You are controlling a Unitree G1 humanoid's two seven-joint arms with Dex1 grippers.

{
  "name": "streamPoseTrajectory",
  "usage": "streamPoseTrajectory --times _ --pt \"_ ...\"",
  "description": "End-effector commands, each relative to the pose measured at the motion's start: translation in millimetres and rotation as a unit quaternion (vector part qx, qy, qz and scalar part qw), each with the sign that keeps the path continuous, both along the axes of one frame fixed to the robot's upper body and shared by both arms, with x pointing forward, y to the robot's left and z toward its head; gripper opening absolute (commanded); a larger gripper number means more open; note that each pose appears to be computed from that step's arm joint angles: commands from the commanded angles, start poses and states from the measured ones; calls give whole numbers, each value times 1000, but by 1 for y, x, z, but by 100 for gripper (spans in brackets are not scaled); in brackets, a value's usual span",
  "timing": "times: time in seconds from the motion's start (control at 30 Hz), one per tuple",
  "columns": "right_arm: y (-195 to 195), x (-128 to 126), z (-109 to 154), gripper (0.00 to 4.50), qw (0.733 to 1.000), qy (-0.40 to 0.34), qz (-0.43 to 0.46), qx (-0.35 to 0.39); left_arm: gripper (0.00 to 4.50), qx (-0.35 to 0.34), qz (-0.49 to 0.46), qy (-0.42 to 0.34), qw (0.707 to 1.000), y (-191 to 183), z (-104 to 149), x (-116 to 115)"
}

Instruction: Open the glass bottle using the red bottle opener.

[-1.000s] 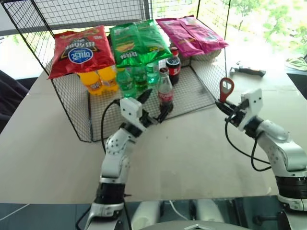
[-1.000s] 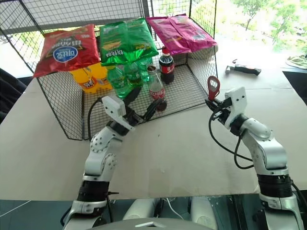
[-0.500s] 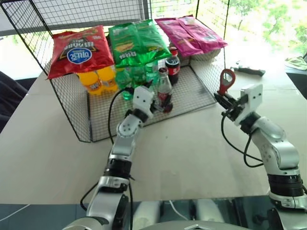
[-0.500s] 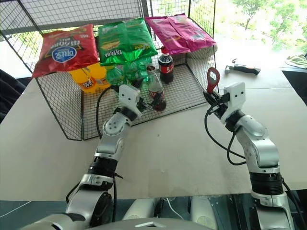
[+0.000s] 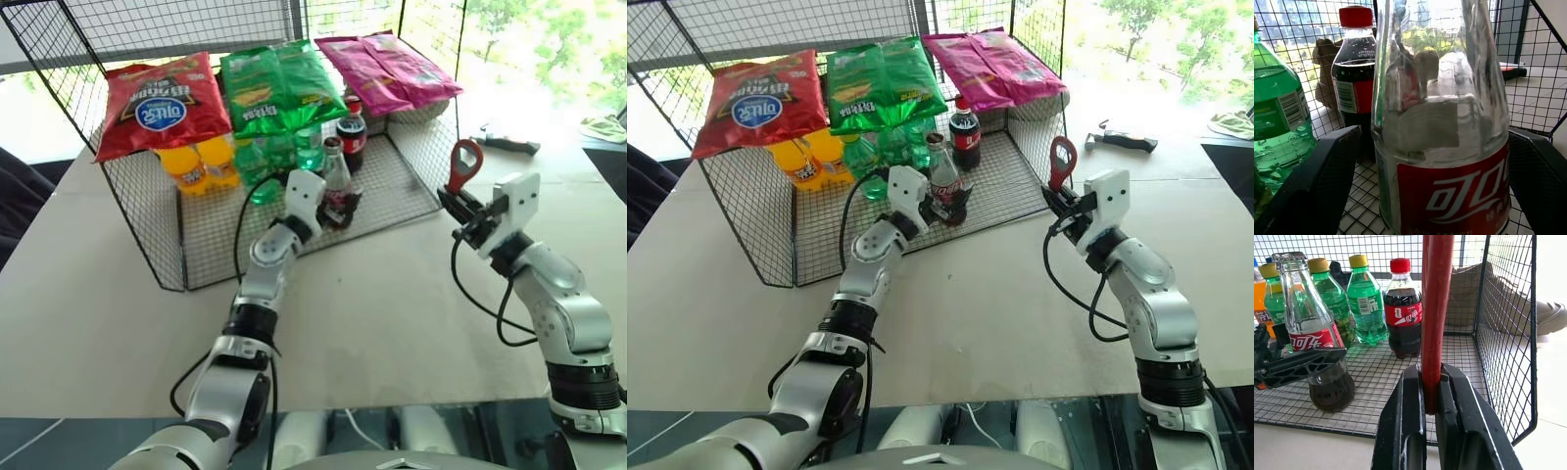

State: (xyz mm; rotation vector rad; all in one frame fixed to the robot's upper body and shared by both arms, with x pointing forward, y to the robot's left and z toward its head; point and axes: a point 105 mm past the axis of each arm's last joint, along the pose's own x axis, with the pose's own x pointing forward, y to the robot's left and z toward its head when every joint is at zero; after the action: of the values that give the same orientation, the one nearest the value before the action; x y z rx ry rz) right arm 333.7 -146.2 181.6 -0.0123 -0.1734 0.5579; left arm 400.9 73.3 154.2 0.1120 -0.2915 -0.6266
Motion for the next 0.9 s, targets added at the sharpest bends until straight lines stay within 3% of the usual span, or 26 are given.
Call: streamPoseTrajectory --times 0.03,0.07,0.1,0.27,0.4,0.53,0.73,0.9 --pt "0 -5 15 0 999 -33 -3 0 326 -16 -18 -28 999 -6 20 0" --pt "0 -4 15 0 999 -33 -2 0 270 -17 -20 -29 999 -6 20 -1" --pt "1 -4 15 0 999 -33 0 -1 267 -16 -22 -28 999 -6 20 -3" --pt "1 -3 17 0 999 -37 1 -2 267 -15 -30 -34 999 -3 20 -10" --pt "-11 0 27 0 998 -54 -14 -3 267 -36 -124 -62 990 -14 36 -47" --pt "-20 4 30 0 998 -62 -27 -8 267 -15 -175 -49 983 -20 29 -72" --pt "-19 4 25 0 998 -63 -25 -4 267 31 -193 -37 980 -23 13 -86" --pt "-17 4 22 0 998 -62 -23 -3 267 21 -184 -31 982 -25 7 -85"
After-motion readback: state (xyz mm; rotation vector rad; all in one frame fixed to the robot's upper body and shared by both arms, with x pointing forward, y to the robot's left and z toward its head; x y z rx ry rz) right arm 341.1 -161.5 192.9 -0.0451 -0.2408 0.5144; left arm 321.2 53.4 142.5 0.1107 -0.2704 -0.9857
